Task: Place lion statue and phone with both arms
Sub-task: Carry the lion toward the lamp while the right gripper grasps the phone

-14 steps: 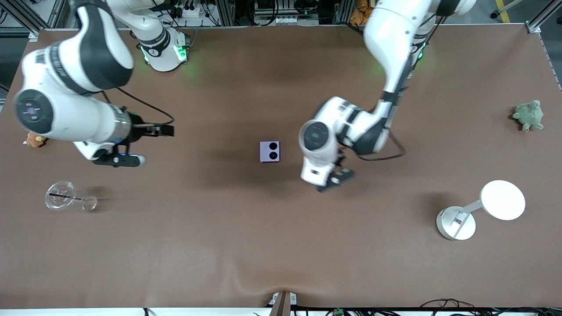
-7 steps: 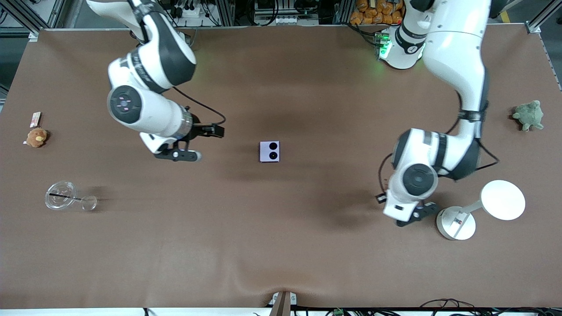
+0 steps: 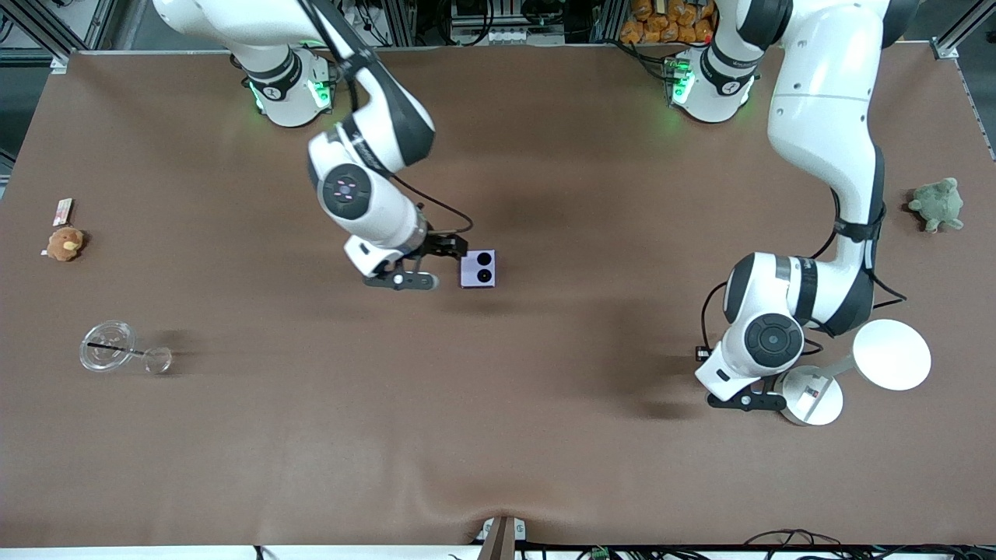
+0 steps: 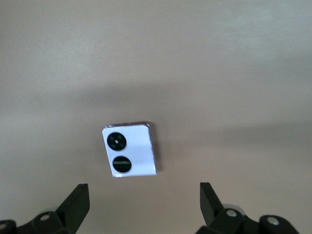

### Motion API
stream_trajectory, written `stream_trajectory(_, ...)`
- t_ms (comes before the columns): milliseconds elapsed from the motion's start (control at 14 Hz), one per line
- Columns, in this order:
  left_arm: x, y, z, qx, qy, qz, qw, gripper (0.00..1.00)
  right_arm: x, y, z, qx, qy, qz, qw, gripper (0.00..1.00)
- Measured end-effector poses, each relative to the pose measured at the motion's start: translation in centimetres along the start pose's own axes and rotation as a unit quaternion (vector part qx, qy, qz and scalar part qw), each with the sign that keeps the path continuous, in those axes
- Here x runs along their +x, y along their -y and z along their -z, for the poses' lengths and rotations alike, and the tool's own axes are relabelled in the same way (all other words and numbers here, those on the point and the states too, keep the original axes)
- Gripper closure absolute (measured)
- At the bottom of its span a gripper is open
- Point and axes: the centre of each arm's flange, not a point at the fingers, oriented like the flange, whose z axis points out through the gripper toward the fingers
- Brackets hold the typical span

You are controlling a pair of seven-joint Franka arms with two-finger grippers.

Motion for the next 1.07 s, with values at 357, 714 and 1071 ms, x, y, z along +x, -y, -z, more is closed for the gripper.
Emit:
stream_trajectory(357, 0.8, 2.6, -1.4, -0.004, -0.011, -0.002, 1.0, 0.67, -1.4, 2.5, -7.9, 0.0, -0.022, 0.024, 0.999, 0.0)
stream_trajectory(714, 1.1, 2.3, -1.0, -0.007, -0.024, -0.004, 1.0, 0.19, -2.4, 3.3, -10.5, -0.003, -0.026, 0.035, 0.999, 0.0)
stream_trajectory(1071, 0.2, 3.2, 5.2, -0.009, -0.008, 0.002, 1.0, 0.0, -2.6, 3.3, -12.2, -0.007, -0.026, 0.037, 0.999, 0.0)
